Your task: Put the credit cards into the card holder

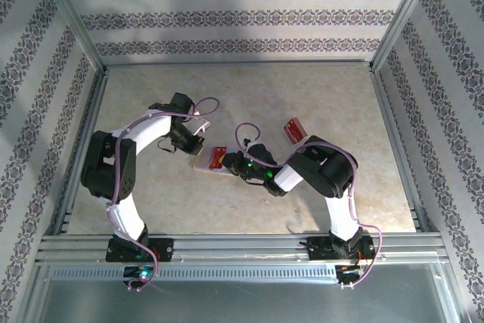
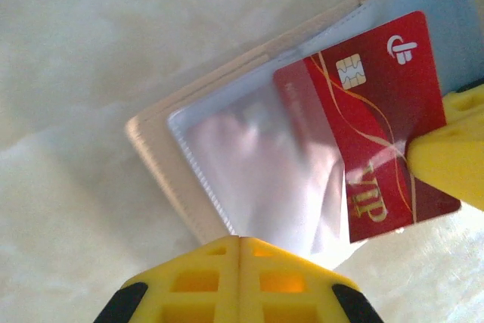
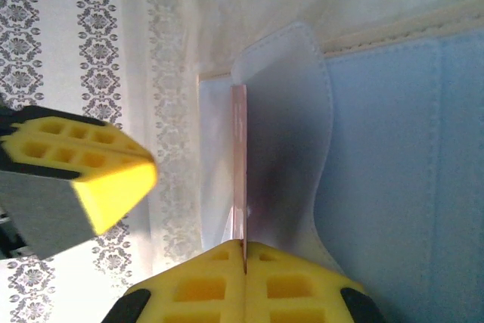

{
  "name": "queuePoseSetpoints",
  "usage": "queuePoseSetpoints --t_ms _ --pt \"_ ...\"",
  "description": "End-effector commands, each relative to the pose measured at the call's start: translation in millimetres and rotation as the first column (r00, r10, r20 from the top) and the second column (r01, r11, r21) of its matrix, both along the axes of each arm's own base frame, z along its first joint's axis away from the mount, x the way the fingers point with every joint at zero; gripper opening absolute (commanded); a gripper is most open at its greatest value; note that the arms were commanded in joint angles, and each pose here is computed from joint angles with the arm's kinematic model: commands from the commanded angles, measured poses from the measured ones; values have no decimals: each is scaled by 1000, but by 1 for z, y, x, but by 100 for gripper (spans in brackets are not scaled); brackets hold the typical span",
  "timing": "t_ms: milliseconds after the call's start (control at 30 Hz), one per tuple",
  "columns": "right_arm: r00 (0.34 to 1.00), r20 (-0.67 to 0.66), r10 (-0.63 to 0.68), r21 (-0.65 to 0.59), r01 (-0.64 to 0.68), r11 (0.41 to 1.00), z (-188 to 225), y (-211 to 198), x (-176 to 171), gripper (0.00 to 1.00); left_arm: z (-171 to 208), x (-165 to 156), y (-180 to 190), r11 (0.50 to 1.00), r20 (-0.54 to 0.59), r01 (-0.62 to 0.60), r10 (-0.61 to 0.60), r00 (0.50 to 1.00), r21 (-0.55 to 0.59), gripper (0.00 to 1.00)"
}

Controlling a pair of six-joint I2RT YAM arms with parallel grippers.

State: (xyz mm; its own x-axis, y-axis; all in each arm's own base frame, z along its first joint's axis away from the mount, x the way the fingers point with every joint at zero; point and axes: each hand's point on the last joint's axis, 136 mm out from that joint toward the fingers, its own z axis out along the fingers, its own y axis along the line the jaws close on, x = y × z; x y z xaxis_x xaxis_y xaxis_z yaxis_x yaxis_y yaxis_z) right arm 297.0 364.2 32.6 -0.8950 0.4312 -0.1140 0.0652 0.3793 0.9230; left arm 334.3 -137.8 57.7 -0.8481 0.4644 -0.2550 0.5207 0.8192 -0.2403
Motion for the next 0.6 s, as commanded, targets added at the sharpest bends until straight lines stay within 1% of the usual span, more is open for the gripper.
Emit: queuePoseSetpoints --t_ms 0,133,267,400,567 --pt "999 -31 -24 -49 22 999 -19 -6 -6 0 -4 -7 19 998 -33 -50 51 998 39 3" --pt "999 -34 -16 -50 14 999 -21 -3 -8 0 -16 -11 12 998 -77 -56 55 996 -3 3" --pt "999 -37 -8 -52 6 999 -20 0 -11 0 -28 -12 14 998 -105 -56 57 993 16 3" --pt "999 -43 -5 -63 3 998 -21 1 -14 0 -39 -16 11 998 -138 -63 64 988 12 2" --pt "998 -54 -13 -78 8 997 -25 -1 -16 1 -42 -23 1 1000 -151 -27 28 988 9 2"
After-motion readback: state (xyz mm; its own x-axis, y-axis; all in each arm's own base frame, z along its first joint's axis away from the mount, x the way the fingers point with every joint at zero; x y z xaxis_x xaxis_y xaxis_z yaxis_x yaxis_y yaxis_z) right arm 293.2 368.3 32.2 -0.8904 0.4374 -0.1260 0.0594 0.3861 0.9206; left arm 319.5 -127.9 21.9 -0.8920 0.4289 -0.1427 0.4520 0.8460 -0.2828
